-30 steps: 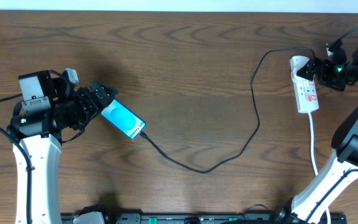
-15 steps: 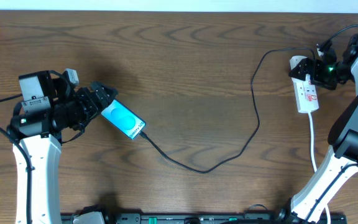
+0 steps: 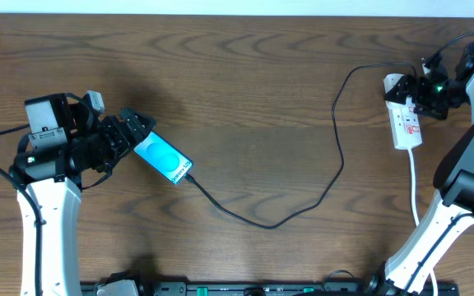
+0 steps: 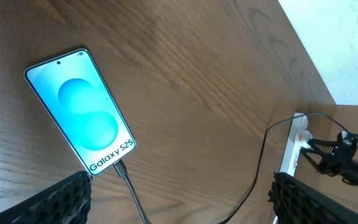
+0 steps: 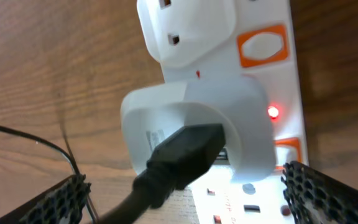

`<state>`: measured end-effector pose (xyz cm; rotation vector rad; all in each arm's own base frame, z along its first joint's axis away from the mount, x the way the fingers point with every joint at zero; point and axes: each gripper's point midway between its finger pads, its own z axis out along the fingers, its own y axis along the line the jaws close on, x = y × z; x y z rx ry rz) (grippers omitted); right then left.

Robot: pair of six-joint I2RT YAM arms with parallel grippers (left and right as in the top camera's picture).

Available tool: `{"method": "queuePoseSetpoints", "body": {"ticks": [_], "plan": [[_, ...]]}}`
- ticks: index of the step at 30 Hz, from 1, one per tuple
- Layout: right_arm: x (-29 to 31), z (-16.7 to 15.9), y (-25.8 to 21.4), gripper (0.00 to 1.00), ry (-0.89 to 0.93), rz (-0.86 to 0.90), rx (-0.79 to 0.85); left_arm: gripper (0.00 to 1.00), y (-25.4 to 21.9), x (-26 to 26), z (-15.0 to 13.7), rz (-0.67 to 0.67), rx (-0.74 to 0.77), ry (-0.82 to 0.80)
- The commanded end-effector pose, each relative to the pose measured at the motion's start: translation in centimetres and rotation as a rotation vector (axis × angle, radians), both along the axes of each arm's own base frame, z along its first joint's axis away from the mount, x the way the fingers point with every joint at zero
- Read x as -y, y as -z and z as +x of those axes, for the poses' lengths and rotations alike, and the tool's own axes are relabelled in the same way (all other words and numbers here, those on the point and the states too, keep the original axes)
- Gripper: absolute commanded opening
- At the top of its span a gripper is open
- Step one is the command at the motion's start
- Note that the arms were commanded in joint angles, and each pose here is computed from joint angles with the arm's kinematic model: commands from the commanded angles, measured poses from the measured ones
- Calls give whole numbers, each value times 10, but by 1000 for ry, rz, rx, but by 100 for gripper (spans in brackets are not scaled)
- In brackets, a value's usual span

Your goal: Plug charger to phone and switch on socket

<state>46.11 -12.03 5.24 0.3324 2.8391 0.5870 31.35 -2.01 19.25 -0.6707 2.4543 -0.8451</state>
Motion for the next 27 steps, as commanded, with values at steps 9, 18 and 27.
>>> {"method": "queuePoseSetpoints", "body": {"ticks": [9,18,27], "plan": [[33,-10,-107,99,109,-181,-41,92,-2,-2,1,20,11,4],[21,-46,-180,99,227,-256,-45,92,-1,-2,0,19,8,4],[-42,-61,-259,99,123,-300,163,92,-1,-2,0,20,8,4]]}}
